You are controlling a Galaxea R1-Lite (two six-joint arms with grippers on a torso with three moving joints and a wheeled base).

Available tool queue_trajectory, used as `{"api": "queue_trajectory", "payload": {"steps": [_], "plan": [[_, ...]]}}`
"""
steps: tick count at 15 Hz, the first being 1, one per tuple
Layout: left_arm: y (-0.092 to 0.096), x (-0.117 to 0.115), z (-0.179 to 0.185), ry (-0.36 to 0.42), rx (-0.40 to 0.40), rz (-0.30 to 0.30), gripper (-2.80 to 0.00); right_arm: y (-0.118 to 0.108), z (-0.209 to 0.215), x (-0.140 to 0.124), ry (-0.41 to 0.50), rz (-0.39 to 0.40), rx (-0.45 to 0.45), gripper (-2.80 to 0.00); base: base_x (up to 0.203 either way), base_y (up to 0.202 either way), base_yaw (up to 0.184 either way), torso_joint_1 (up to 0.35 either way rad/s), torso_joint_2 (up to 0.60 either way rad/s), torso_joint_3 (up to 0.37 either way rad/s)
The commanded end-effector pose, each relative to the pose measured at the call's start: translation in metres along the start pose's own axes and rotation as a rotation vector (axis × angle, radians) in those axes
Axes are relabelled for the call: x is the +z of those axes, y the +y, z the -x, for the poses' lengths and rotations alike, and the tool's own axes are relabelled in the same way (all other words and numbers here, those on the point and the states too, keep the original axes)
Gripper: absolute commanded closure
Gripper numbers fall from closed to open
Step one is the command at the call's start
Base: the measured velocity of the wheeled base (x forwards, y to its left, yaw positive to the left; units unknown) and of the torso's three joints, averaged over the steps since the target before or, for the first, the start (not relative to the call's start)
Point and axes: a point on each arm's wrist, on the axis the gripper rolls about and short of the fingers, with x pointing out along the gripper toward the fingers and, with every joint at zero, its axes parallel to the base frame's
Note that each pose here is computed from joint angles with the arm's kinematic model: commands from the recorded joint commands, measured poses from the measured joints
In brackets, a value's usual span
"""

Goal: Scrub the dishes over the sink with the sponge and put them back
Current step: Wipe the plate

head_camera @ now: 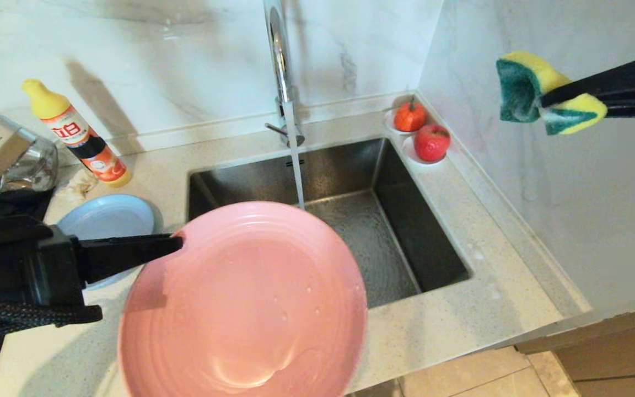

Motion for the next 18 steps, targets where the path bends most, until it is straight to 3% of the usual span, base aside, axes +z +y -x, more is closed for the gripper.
{"api": "queue_trajectory", "payload": {"steps": [1,3,6,9,12,18], "plan": [[0.0,-0.001,-0.013,0.034,-0.01,0.005,0.0,0.0,-0.029,0.005,0.087,-0.01,0.038,0.0,0.0,0.0,0.0,0.0,0.0,0.0],[0.0,-0.002,-0.022,0.055,0.006,0.006,0.0,0.002,-0.05,0.0,0.153,-0.01,0.064,0.0,0.0,0.0,0.0,0.0,0.0,0.0],[-0.001,-0.005,-0.034,0.065,0.052,-0.007,0.0,0.002,-0.09,-0.011,0.222,-0.003,0.008,0.0,0.0,0.0,0.0,0.0,0.0,0.0],[-0.007,0.007,-0.041,-0.082,0.068,-0.072,0.0,0.001,-0.121,-0.02,0.278,0.006,-0.009,0.0,0.0,0.0,0.0,0.0,0.0,0.0],[-0.009,0.006,-0.051,-0.134,0.105,-0.217,0.0,0.001,-0.145,-0.031,0.329,0.012,-0.022,0.0,0.0,0.0,0.0,0.0,0.0,0.0],[-0.015,0.003,-0.053,-0.165,0.082,-0.269,0.0,0.004,-0.18,-0.047,0.365,0.041,-0.026,0.0,0.0,0.0,0.0,0.0,0.0,0.0]]}}
